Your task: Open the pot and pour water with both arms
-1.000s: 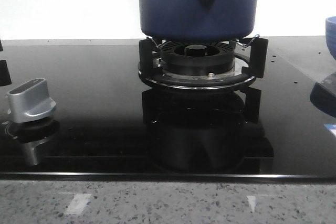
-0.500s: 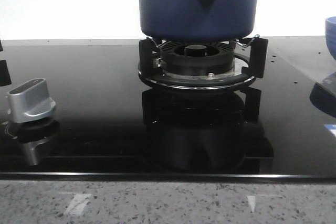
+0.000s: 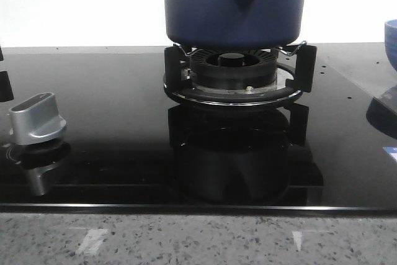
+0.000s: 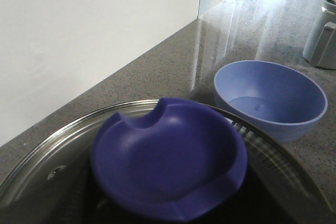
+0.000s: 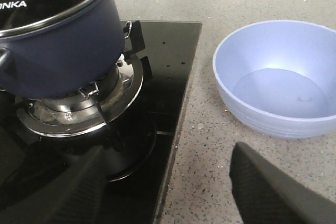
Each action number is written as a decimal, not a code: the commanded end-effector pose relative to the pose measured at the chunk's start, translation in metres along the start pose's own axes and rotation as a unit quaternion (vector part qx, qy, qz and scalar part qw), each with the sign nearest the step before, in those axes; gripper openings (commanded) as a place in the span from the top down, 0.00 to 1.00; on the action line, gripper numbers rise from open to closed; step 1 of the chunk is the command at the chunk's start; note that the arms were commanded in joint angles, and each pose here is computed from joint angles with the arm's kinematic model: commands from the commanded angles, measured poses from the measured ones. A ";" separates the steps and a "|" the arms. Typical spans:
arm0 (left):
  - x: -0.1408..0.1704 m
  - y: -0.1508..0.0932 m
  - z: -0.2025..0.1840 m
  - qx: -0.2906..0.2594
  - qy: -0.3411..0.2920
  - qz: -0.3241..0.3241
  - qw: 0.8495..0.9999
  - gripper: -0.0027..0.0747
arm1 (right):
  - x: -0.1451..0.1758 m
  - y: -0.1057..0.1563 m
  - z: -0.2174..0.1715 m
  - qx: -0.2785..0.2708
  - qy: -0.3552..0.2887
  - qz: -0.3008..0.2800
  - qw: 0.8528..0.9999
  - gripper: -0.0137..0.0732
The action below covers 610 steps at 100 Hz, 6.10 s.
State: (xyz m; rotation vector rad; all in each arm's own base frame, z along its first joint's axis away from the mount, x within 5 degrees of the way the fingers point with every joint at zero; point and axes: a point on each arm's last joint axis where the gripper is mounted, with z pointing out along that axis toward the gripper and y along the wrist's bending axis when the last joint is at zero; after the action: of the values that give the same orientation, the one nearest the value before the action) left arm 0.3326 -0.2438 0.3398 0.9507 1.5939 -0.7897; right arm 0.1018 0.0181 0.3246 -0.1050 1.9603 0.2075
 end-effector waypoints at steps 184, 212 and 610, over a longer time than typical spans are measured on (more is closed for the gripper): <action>-0.086 0.078 -0.175 -0.128 -0.134 0.054 0.981 0.51 | -0.092 -0.149 0.155 0.172 0.245 0.158 0.941 0.32; -0.086 0.078 -0.175 -0.128 -0.134 0.054 0.981 0.51 | -0.067 -0.166 0.182 0.171 0.291 0.176 0.925 0.48; -0.086 0.081 -0.176 -0.147 -0.135 0.051 0.979 0.51 | -0.147 0.039 0.161 0.026 -0.538 -0.199 0.818 0.90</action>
State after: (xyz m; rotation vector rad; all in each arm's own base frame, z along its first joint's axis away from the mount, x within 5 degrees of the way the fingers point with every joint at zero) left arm 0.3539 -0.0697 0.4227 0.7287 1.4832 -0.5389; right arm 0.3107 0.0874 0.3776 -0.3289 0.9160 -0.0705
